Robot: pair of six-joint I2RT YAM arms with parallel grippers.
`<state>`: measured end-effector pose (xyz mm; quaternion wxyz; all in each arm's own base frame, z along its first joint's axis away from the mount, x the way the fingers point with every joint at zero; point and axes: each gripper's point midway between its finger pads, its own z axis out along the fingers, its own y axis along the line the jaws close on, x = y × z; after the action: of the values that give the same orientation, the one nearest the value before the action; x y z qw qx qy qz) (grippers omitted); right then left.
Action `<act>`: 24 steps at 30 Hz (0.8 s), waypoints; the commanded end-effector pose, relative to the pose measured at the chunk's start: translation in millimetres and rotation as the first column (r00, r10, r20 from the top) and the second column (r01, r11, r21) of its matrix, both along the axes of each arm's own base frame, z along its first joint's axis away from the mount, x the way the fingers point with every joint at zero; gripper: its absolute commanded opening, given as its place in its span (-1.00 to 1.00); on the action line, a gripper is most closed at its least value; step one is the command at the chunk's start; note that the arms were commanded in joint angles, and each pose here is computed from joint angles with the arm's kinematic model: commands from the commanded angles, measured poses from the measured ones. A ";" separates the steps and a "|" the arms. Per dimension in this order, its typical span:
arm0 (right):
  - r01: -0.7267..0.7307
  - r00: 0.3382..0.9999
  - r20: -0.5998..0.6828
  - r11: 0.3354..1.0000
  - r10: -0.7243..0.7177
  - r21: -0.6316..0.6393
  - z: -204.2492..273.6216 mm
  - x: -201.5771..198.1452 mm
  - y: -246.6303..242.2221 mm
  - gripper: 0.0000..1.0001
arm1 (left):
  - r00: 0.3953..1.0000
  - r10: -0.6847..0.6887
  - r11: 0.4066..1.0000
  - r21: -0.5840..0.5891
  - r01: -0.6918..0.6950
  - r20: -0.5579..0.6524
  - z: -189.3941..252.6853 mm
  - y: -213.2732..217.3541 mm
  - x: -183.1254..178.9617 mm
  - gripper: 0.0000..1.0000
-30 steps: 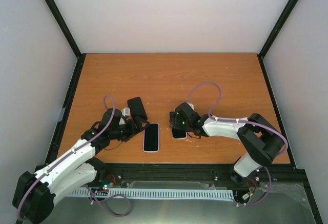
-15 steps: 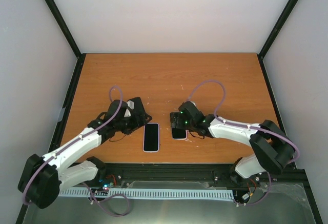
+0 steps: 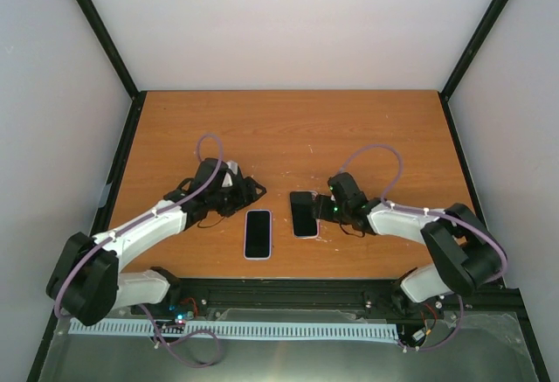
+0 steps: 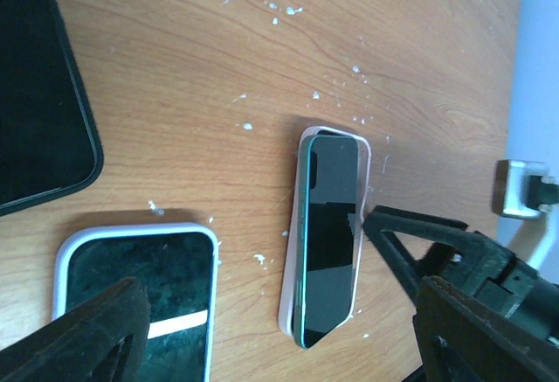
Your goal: Put the phone into the phone case
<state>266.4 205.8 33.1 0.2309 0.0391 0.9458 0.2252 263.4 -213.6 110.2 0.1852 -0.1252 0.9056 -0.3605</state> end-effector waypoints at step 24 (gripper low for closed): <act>-0.179 0.980 -0.044 0.959 0.193 0.220 -6.2 -22.3 47.3 -0.13 | 0.986 -0.154 0.986 -0.075 0.149 -0.064 -36.9 -76.1 25.6 -0.13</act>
<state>260.2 253.3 28.8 0.1927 -0.0144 0.9204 0.3398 280.2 -260.8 60.1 0.1152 -0.1047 0.9142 -0.3741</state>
